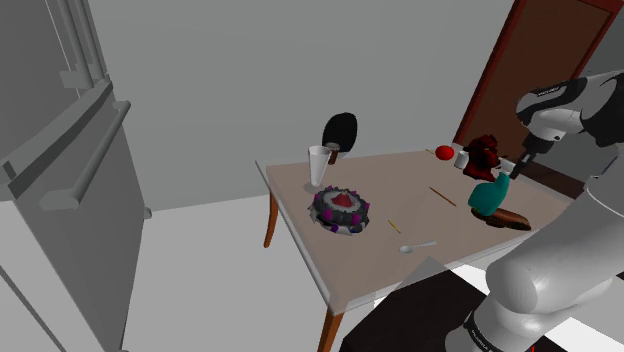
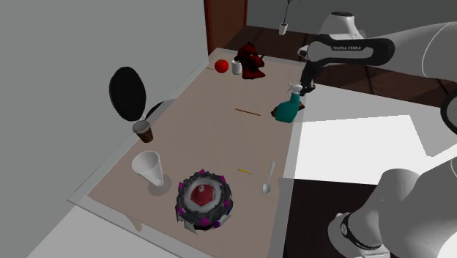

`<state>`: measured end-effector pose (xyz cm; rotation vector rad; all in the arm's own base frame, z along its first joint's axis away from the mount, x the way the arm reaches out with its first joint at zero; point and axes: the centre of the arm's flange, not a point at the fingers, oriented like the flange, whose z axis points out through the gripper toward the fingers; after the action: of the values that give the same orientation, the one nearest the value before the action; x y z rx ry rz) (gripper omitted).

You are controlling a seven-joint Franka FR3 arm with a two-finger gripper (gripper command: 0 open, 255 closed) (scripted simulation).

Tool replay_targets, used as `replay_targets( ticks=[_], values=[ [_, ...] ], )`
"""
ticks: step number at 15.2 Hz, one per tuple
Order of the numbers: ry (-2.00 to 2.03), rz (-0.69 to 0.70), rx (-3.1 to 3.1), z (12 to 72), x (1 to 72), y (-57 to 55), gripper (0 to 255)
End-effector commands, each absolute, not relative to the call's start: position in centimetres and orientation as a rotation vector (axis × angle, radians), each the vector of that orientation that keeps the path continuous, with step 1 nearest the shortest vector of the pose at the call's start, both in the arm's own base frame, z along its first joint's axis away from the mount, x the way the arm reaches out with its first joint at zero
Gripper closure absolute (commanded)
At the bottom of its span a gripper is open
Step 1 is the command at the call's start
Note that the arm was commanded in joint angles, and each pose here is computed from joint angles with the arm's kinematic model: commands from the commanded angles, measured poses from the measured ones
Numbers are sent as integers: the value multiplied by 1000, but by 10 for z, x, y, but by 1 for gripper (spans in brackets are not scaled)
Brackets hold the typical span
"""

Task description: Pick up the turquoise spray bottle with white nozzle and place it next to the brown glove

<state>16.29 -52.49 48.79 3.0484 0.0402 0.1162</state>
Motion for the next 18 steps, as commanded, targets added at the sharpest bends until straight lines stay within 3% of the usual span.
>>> replay_targets(
  ticks=[1, 18],
  values=[
    [40, 117, 3048, 478, 164, -524, 255],
    [40, 117, 3048, 388, 164, -524, 255]
  ],
)
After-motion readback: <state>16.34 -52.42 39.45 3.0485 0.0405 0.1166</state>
